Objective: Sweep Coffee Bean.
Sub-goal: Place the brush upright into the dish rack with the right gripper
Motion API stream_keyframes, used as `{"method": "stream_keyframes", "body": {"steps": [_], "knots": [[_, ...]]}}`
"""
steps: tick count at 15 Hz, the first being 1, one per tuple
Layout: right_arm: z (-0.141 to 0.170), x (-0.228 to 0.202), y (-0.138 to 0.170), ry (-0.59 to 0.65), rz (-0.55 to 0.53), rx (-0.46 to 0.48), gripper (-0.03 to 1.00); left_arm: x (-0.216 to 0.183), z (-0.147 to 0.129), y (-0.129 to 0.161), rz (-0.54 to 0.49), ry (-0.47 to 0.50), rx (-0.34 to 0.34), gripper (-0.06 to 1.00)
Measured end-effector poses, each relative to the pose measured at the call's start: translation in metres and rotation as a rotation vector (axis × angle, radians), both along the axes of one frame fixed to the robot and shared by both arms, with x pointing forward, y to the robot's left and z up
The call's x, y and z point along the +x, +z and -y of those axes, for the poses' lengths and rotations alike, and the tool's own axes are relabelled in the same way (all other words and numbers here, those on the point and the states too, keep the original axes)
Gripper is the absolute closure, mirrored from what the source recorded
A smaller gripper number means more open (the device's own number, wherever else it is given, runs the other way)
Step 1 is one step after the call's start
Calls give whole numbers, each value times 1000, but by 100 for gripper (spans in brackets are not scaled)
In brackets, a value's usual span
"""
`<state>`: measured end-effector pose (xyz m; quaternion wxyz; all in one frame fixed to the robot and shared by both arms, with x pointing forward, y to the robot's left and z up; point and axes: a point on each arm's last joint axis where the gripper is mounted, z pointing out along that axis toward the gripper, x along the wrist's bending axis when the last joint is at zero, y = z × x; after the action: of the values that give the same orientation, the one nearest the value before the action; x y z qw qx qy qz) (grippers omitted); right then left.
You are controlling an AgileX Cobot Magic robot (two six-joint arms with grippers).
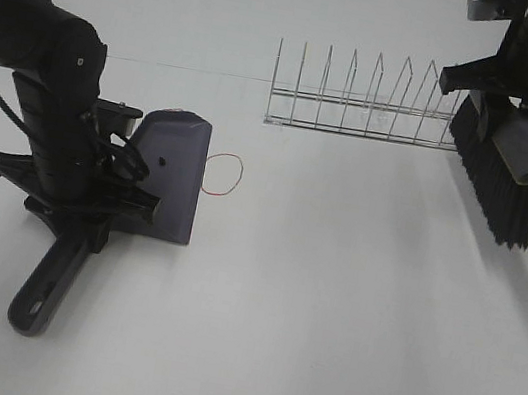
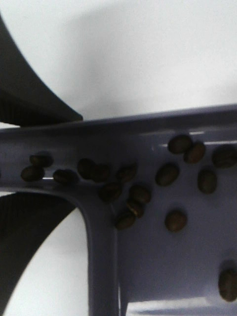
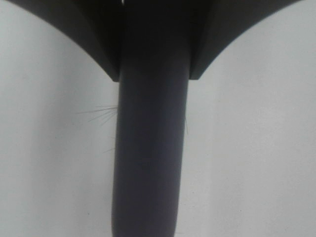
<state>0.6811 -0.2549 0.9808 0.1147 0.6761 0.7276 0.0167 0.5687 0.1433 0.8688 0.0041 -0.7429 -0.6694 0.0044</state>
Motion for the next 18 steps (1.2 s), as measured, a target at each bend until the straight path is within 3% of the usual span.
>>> {"method": "stream_keyframes", "body": {"steps": [5,13,18], "knots": [[-1,10,-37,8,-37,-14,70,0,0,0,0,1,-1,62],[25,20,-38,-49,55,3,70,0,0,0,0,1,-1,62],[23,26,-37,-35,105,32,70,0,0,0,0,1,-1,62]]}}
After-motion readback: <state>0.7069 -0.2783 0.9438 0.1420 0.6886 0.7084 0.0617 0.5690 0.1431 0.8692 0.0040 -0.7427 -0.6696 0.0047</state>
